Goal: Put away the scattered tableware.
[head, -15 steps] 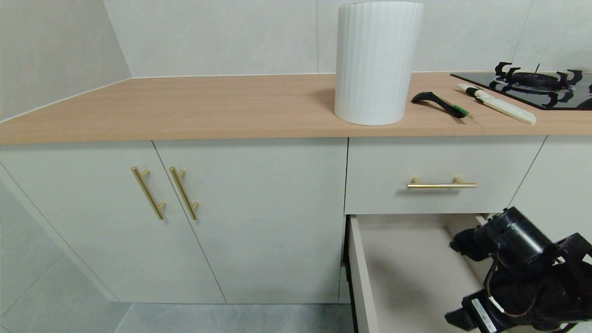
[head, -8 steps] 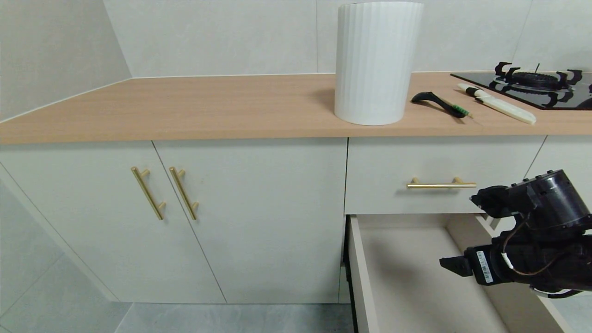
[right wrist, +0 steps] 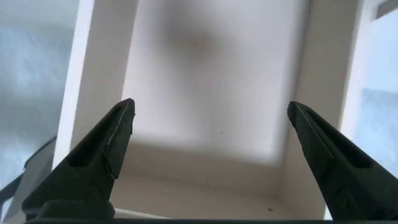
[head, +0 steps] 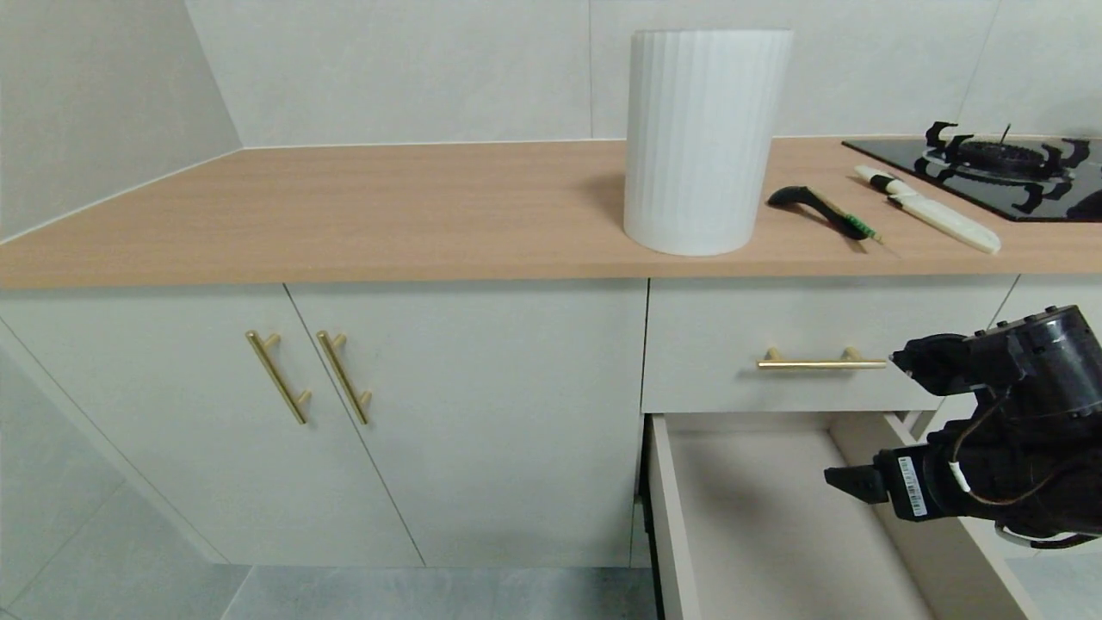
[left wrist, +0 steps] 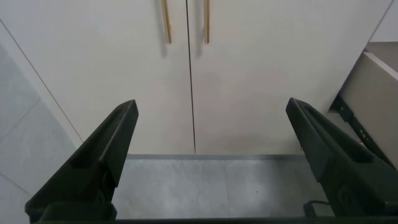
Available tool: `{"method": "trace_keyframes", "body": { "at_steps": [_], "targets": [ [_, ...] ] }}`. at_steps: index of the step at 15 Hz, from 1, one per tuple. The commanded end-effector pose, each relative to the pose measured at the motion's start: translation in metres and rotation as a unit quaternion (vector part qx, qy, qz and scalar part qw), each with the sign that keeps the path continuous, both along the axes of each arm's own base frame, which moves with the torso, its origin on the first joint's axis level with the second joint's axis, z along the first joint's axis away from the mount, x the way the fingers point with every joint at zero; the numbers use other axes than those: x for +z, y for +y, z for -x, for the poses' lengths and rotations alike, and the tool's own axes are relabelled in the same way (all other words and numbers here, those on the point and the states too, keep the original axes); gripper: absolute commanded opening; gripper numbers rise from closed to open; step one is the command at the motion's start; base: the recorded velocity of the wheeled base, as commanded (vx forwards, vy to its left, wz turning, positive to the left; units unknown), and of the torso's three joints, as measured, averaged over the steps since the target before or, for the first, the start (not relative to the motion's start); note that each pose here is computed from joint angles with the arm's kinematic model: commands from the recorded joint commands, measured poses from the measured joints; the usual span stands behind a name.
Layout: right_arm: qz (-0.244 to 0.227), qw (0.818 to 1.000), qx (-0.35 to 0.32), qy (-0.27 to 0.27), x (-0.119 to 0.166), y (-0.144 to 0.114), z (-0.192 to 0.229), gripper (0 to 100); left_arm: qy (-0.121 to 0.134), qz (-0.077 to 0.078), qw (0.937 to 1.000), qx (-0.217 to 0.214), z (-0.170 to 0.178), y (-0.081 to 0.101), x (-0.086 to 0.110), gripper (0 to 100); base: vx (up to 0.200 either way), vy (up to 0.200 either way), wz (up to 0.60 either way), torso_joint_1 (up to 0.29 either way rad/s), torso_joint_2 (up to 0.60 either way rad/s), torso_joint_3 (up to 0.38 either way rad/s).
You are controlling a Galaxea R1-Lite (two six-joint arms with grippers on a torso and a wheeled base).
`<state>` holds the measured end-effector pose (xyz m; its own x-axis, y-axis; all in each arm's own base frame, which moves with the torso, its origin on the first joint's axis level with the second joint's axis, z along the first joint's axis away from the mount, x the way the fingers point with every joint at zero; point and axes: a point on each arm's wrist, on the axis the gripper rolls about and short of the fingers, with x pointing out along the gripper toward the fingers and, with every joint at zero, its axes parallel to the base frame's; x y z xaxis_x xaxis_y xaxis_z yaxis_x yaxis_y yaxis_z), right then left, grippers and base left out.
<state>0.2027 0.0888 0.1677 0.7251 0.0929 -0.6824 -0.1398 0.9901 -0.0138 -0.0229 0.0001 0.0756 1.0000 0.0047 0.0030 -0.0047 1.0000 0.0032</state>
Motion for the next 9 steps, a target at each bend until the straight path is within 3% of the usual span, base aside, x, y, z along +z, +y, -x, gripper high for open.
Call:
{"method": "trace_keyframes", "body": {
  "at_steps": [1, 9],
  "targets": [
    [-0.002, 1.0, 0.001, -0.004, 0.002, -0.0003, 0.0017, 100, 0.001, 0.0, 1.0, 0.0, -0.0001, 0.0, 0.0, 100, 0.0, 0.0, 0.0, 0.119, -0.56, -0.315],
    [-0.004, 1.0, 0.001, -0.007, 0.0032, -0.0006, 0.0023, 100, 0.001, 0.0, 1.0, 0.0, -0.0001, 0.0, 0.0, 100, 0.0, 0.0, 0.0, 0.165, -0.48, -0.291]
  ]
}}
